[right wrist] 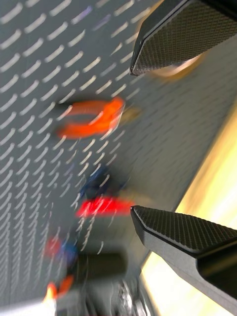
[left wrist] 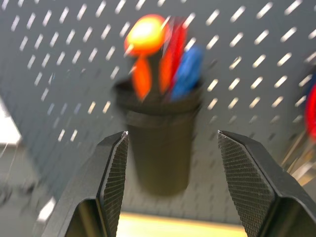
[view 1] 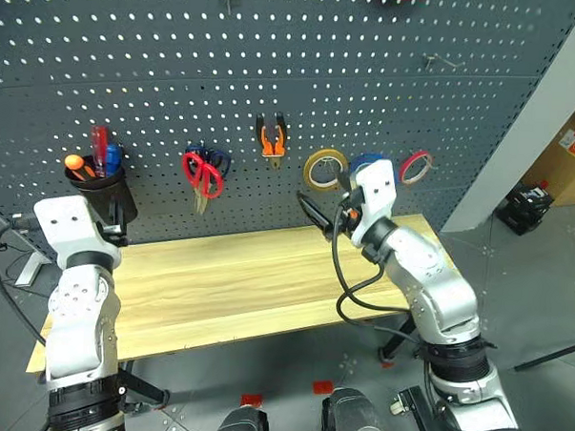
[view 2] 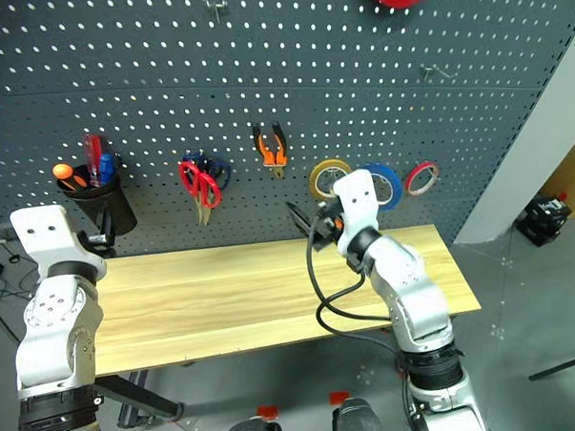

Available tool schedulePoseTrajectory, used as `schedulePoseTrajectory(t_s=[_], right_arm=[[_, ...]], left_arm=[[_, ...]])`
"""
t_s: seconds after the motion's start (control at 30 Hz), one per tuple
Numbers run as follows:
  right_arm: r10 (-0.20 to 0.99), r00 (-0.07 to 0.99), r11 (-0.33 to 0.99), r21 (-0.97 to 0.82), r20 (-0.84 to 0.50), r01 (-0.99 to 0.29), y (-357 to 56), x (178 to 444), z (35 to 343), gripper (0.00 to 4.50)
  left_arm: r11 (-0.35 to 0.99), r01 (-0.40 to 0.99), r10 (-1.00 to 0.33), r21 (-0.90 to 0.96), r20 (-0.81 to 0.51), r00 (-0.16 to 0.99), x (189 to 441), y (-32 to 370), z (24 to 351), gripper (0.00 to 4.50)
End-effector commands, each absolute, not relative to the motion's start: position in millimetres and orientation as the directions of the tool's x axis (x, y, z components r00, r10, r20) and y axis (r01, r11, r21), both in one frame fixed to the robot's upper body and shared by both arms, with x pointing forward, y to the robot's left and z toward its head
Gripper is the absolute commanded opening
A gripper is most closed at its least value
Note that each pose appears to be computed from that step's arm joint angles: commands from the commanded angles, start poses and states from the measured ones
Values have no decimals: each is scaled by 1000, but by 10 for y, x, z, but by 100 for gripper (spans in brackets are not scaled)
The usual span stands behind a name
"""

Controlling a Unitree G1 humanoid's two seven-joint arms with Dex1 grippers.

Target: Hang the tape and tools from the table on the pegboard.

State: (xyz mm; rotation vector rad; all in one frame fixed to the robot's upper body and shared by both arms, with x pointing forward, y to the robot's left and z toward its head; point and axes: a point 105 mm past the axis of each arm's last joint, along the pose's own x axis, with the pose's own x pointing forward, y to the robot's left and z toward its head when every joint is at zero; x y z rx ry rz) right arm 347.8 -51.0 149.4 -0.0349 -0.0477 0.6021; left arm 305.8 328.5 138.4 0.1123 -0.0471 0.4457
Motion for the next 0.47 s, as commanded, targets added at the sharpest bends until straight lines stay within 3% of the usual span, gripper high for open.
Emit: schedulePoseTrajectory(t_s=[0.03,0.23,0.47], right_arm=[[440,897,898,-53,49,-438,-757,3599,1288,450],[262,963,963,-51,-68,-266,-1262,3753,693,450],[138,983,986,-77,-122,-148,-1696,3880,445,450]], left_arm=[[891,-446,434,92,126,892,3023,3255,1541,302],[886,-459,456,67,51,888,2964,3315,1295,302],[888,-459,459,33,-9,888,2894,3333,1043,302]])
